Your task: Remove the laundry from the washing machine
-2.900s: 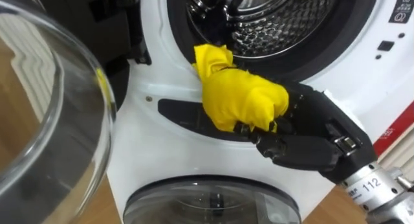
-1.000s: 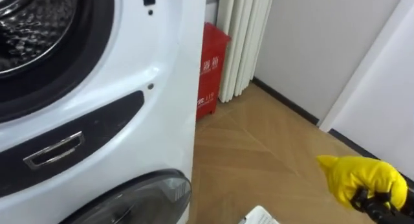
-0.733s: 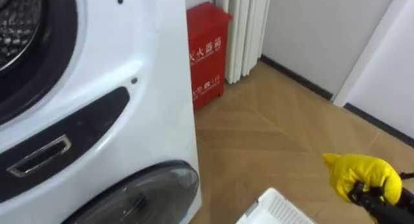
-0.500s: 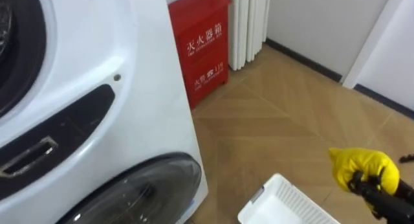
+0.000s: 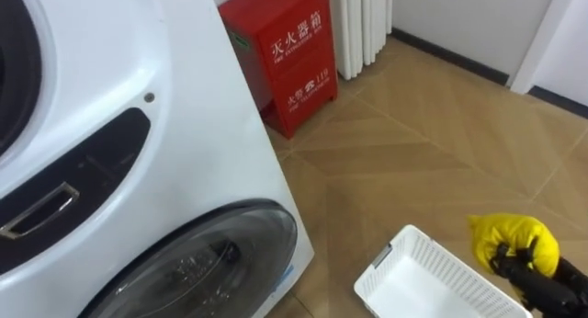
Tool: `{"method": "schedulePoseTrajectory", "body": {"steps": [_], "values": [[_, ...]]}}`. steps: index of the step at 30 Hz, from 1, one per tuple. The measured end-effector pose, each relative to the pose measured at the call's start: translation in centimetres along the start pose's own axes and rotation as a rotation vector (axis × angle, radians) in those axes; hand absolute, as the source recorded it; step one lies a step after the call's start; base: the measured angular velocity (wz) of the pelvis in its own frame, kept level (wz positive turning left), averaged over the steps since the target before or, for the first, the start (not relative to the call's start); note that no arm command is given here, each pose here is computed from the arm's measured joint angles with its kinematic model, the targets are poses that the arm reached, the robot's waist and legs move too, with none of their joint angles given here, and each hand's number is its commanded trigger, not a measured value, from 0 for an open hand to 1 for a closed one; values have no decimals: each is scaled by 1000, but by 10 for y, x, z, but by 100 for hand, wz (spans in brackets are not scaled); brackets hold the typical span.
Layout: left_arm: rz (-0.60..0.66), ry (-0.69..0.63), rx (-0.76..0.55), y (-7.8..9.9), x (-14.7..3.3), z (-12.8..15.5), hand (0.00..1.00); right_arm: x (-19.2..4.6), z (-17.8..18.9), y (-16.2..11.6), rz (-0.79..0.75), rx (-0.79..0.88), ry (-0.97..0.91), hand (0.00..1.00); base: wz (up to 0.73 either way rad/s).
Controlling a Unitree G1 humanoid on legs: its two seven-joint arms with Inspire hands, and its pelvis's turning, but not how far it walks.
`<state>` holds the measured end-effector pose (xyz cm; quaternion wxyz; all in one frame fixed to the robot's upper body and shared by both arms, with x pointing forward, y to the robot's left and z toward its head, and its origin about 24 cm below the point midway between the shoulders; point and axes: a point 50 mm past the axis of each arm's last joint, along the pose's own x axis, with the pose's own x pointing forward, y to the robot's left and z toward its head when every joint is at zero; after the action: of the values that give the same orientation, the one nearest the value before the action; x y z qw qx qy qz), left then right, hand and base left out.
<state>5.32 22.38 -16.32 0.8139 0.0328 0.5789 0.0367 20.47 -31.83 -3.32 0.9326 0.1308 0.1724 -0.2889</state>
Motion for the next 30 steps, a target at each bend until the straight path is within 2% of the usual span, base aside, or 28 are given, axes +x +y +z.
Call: {"method": "schedulePoseTrajectory", "body": {"steps": [2, 3, 4, 5, 30], "values": [[-3, 2, -1, -1, 0, 0, 0, 0, 0, -1, -3, -5, -2, 100, 0], [-3, -1, -1, -1, 0, 0, 0, 0, -1, -1, -6, -13, -5, 82, 0], [-3, -2, 0, -1, 0, 0, 0, 0, -2, -2, -8, -17, -5, 11, 4], [-4, -8, 1, -1, 1, 1, 0, 0, -3, -3, -14, -23, -4, 0, 5], [-39, 21, 29, -5, 1, -4, 0, -6, -10, -9, -41, -66, 7, 0, 3]]}}
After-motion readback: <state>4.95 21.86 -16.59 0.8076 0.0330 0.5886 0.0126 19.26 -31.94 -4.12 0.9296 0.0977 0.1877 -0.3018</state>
